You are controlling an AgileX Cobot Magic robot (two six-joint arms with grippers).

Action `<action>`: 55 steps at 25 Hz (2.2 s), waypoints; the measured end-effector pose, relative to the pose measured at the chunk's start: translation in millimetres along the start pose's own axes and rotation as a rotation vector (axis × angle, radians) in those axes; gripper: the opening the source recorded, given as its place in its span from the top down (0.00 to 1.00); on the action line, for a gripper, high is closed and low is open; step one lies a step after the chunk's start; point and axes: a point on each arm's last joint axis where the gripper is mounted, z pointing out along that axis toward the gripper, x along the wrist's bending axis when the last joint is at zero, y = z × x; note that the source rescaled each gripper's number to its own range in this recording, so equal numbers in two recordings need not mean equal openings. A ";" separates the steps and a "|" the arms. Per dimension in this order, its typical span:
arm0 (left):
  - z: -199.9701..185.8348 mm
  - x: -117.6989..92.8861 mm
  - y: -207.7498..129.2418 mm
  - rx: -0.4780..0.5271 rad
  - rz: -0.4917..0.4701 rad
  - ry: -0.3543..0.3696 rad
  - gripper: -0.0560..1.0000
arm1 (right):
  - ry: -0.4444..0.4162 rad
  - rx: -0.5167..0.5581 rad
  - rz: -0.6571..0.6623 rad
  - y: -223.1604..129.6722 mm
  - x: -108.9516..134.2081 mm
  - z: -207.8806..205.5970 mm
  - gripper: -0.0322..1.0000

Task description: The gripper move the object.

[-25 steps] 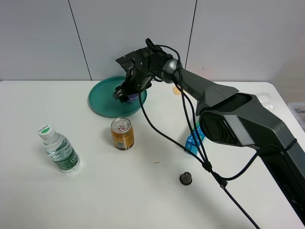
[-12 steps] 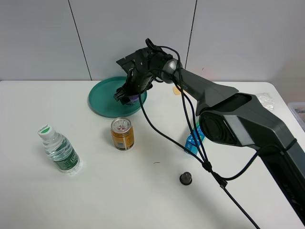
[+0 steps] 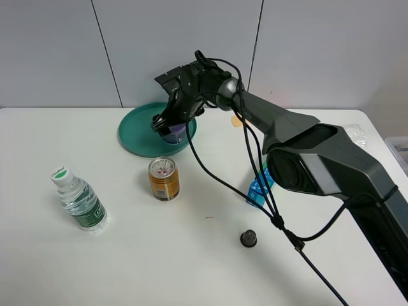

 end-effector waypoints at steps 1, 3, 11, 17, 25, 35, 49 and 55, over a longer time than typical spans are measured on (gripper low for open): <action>0.0 0.0 0.0 0.000 0.000 0.000 0.00 | -0.001 -0.005 0.000 0.4 -0.1 0.0 0.51; 0.0 0.0 0.0 0.000 0.000 0.000 0.00 | -0.001 -0.007 0.000 0.7 -0.1 0.0 0.47; 0.0 0.0 0.0 0.000 0.000 0.000 0.00 | 0.014 0.042 -0.002 11.5 1.3 -36.8 0.45; 0.0 0.0 0.0 0.000 0.000 0.000 0.00 | 0.027 0.060 -0.007 34.9 4.3 -127.8 0.45; 0.0 0.0 0.0 0.000 0.000 0.000 0.00 | 0.014 -0.103 0.014 58.4 7.2 -219.5 0.45; 0.0 0.0 0.0 0.000 0.000 0.000 0.00 | -0.034 0.018 0.001 22.8 11.4 -261.8 0.45; 0.0 0.0 0.0 0.000 0.000 0.000 0.00 | -0.229 0.176 0.227 -104.7 -43.2 -356.1 0.45; 0.0 0.0 0.0 0.000 0.000 0.000 0.00 | -0.440 0.095 0.394 -154.7 -80.9 -428.8 0.45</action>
